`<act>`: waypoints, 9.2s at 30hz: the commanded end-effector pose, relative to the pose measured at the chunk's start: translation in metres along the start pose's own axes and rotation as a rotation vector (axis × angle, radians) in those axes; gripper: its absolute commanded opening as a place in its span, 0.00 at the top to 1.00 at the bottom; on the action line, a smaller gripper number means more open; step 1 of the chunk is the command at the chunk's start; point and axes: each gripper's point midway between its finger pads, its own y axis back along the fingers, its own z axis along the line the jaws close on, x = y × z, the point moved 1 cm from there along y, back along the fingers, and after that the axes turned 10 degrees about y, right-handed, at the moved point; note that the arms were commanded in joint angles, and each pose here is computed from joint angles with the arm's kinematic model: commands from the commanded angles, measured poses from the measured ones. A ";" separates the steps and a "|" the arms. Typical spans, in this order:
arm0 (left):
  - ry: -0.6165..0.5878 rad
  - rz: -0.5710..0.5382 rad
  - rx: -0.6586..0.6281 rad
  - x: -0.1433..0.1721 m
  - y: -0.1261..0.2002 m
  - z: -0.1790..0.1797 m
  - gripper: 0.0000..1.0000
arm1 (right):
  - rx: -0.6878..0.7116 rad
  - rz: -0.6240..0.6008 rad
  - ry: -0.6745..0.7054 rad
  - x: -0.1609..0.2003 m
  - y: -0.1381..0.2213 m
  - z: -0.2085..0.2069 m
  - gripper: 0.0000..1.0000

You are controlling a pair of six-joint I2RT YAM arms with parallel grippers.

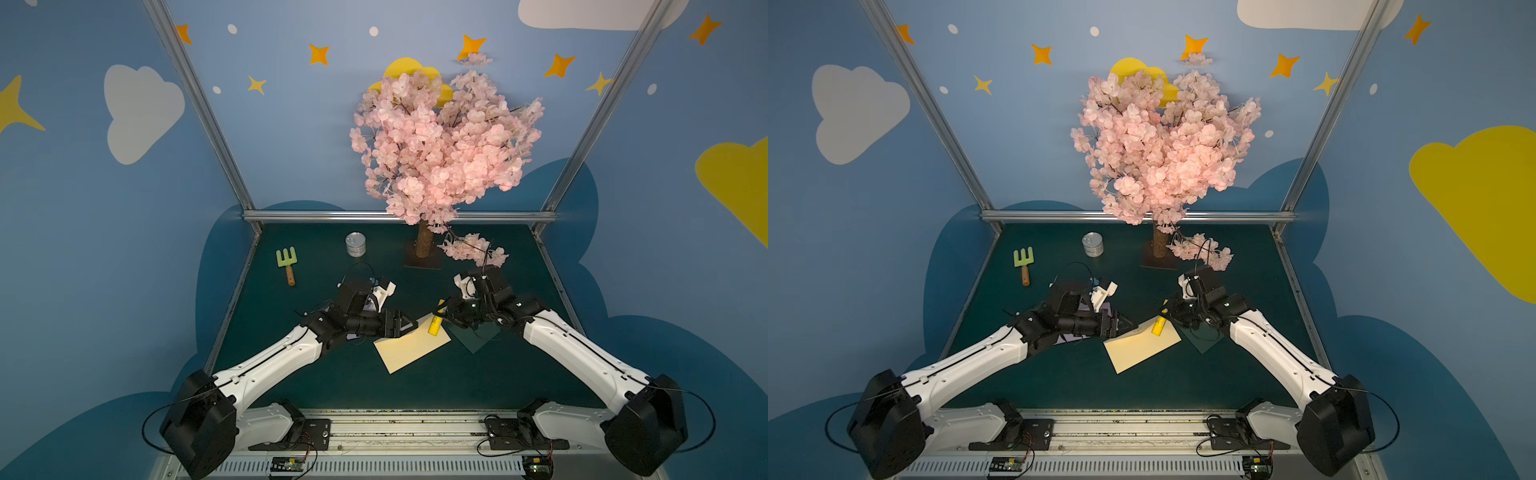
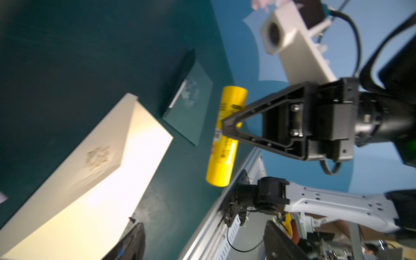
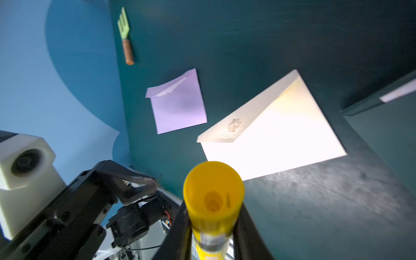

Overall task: Seal the envelope with a glue stick
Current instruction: Pick up the glue stick from the center of the board, then open the lid of the glue stick, then place the lid at the center of the board, then unscrew the glue stick.

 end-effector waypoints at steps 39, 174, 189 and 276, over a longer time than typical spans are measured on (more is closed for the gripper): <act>-0.150 0.066 0.065 0.001 -0.037 -0.021 0.88 | -0.117 -0.031 -0.058 -0.006 0.000 0.020 1.00; -0.347 -0.005 0.026 -0.019 -0.062 -0.056 0.00 | -0.050 -0.096 0.004 -0.010 0.045 -0.013 1.00; -0.324 0.026 0.039 -0.015 -0.095 -0.051 0.17 | -0.089 -0.110 0.031 0.000 0.038 0.000 1.00; -0.306 0.047 0.302 0.000 -0.070 -0.094 0.97 | -0.392 -0.241 0.209 -0.028 0.083 0.035 0.31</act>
